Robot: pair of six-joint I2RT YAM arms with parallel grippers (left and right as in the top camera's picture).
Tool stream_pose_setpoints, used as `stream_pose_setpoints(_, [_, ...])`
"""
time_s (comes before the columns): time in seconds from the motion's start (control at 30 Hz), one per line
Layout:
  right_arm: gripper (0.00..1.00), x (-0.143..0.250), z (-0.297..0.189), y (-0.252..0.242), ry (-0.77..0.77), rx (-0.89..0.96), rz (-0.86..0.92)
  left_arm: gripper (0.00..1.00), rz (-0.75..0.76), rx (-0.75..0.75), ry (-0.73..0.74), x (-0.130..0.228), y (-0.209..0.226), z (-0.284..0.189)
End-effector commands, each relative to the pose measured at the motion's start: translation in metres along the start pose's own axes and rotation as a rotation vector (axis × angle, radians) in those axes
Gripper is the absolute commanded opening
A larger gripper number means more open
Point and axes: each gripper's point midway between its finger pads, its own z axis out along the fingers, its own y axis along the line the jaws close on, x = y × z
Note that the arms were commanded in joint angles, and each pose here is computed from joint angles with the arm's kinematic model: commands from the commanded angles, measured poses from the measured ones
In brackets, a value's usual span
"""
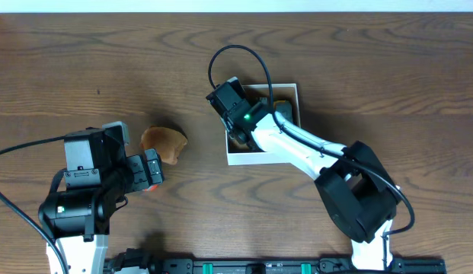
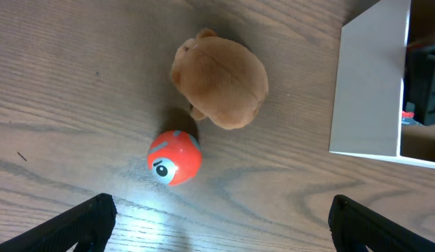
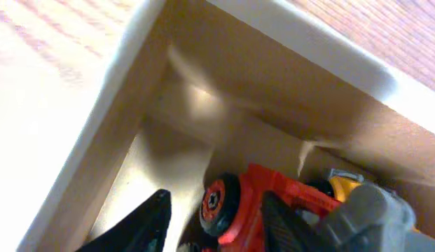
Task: Pack container
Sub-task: 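Lower the fire truck beside the dump truck and open the right gripper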
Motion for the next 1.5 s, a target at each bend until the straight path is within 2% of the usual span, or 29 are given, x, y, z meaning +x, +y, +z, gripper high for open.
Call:
stream_pose_setpoints(0.0, [0.49, -0.031, -0.045, 0.002, -0.105, -0.064, -0.014, 0.98, 0.013, 0.013, -0.009, -0.004, -0.004, -0.004])
stream_pose_setpoints(0.13, [0.51, -0.063, -0.097, -0.018, -0.232, -0.081, 0.034, 0.98, 0.013, 0.013, -0.009, -0.003, -0.004, -0.004])
stream_pose_setpoints(0.3, [0.51, -0.083, -0.155, -0.044, -0.350, -0.091, 0.089, 0.98, 0.013, 0.013, -0.005, -0.002, -0.004, -0.004])
stream_pose_setpoints(0.53, [0.50, -0.079, -0.185, -0.066, -0.373, -0.067, 0.092, 0.98, 0.013, 0.012, -0.002, -0.002, -0.003, -0.004])
stream_pose_setpoints(0.6, [0.49, -0.075, -0.183, -0.069, -0.354, -0.064, 0.108, 0.98, 0.013, 0.012, -0.003, -0.002, -0.003, -0.004])
stream_pose_setpoints(0.67, [0.43, -0.068, -0.178, -0.067, -0.319, -0.086, 0.112, 0.98, 0.013, 0.012, -0.003, -0.002, -0.003, -0.004])
stream_pose_setpoints(0.73, [0.24, -0.060, -0.169, -0.064, -0.271, -0.113, 0.108, 0.98, 0.013, 0.012, -0.003, -0.002, -0.003, -0.004])
stream_pose_setpoints(0.8, [0.10, -0.053, -0.157, -0.064, -0.227, -0.112, 0.125, 0.98, 0.013, 0.012, -0.003, -0.002, -0.003, -0.004])
stream_pose_setpoints(0.9, [0.01, -0.048, -0.138, -0.064, -0.184, -0.098, 0.127, 0.98, 0.012, 0.012, -0.003, -0.002, -0.003, -0.004])
stream_pose_setpoints(1.23, [0.01, -0.024, -0.071, -0.053, -0.039, -0.070, 0.105, 0.98, 0.013, 0.012, -0.003, -0.002, -0.003, -0.004])
stream_pose_setpoints(1.47, [0.01, -0.009, -0.056, -0.047, 0.028, -0.073, 0.116, 0.98, 0.013, 0.012, -0.002, -0.002, -0.003, -0.004])
